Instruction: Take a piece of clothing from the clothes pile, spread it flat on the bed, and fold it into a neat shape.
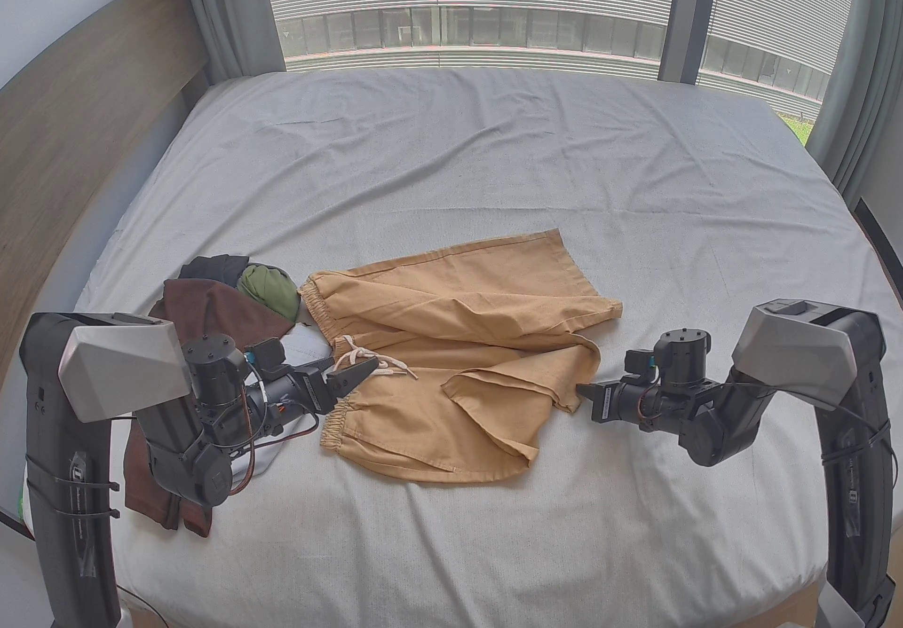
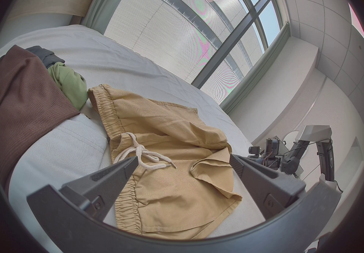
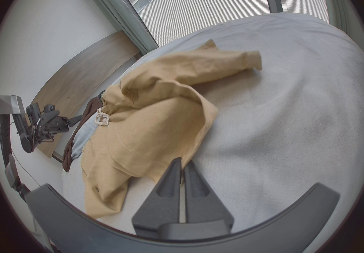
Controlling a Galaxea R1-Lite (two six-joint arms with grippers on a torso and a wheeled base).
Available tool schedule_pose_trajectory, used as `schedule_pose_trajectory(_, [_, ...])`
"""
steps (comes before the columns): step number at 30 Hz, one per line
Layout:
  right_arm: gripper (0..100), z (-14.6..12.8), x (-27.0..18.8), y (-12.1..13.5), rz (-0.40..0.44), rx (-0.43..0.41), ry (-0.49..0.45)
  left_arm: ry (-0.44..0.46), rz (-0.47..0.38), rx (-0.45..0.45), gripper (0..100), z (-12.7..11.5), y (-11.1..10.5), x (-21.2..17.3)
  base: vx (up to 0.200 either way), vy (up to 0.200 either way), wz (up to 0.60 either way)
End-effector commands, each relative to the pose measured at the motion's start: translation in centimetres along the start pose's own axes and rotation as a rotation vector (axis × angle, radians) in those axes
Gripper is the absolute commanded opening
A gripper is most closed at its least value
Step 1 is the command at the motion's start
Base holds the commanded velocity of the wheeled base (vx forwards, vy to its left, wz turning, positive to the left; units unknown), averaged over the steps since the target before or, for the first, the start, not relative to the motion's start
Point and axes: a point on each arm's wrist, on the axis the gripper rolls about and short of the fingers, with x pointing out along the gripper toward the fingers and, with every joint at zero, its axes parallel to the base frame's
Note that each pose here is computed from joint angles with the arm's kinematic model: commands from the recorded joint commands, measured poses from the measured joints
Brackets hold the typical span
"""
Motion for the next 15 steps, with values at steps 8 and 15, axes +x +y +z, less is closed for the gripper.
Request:
schedule_pose_trajectory(8, [0,4.0,-4.1,-2.6,-0.089,0.042,-0.041,-0.001,-0.001,0.002,100,0.0,0.0,0.0,0.0,0.0,0.0])
schedule_pose_trajectory(15, [0,3.9,-3.8,-4.5,-0.126,0.066,-0.025,0.001,0.0,0.0,100,0.0,0.0,0.0,0.0,0.0,0.0])
